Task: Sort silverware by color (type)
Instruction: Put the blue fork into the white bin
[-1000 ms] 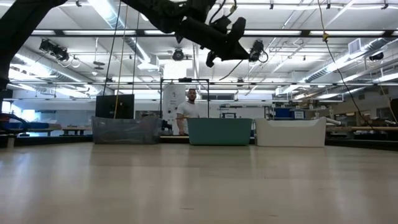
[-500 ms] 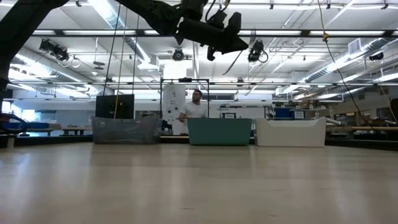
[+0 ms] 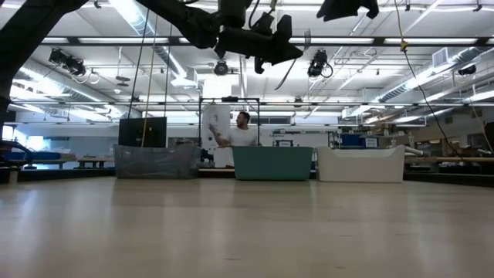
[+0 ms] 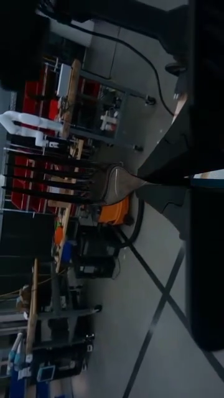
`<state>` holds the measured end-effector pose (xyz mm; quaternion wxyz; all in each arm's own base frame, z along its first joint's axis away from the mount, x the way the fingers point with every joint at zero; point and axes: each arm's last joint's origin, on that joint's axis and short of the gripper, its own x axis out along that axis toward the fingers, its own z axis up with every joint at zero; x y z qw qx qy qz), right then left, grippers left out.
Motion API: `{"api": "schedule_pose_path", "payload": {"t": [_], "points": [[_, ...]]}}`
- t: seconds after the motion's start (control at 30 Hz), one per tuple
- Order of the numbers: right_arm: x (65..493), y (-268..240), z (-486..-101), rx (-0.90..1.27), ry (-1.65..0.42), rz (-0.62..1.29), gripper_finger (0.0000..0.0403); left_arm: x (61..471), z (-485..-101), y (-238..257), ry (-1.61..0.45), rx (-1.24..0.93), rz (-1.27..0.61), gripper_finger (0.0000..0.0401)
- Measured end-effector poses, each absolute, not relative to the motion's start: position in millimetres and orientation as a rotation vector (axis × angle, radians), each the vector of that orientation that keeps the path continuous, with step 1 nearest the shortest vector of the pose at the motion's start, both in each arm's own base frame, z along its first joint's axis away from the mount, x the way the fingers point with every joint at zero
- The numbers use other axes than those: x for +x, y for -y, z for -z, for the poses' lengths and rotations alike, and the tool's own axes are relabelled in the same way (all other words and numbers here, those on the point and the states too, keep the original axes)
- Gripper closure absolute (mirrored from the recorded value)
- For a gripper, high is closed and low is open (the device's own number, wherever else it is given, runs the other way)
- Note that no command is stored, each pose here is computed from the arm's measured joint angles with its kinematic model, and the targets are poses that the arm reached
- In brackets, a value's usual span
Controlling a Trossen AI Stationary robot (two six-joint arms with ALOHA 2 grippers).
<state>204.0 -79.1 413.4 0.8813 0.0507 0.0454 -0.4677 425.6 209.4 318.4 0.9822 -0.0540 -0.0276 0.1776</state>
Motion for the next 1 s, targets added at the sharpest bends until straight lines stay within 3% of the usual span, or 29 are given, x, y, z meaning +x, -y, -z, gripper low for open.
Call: {"api": "schedule_pose_path", "payload": {"t": [0.3,0.5,0.7,1.0], "points": [[224.5,106.7,-392.6,0.29,-0.099,1.001,0.0275,424.3,-319.0,-211.9,0.06,-0.106,-0.346,0.0382],[215.3,128.6,-391.4,0.477,0.003,1.058,0.0275,424.4,-321.0,-211.4,0.079,-0.099,-0.334,0.0382],[205.2,148.2,-401.1,0.578,0.114,0.929,0.0275,421.2,-323.6,-217.2,0.106,-0.092,-0.348,0.0382],[211.7,163.6,-395.9,0.594,0.111,0.873,0.0275,418.1,-323.2,-222.9,0.102,-0.098,-0.336,0.0382]]}}
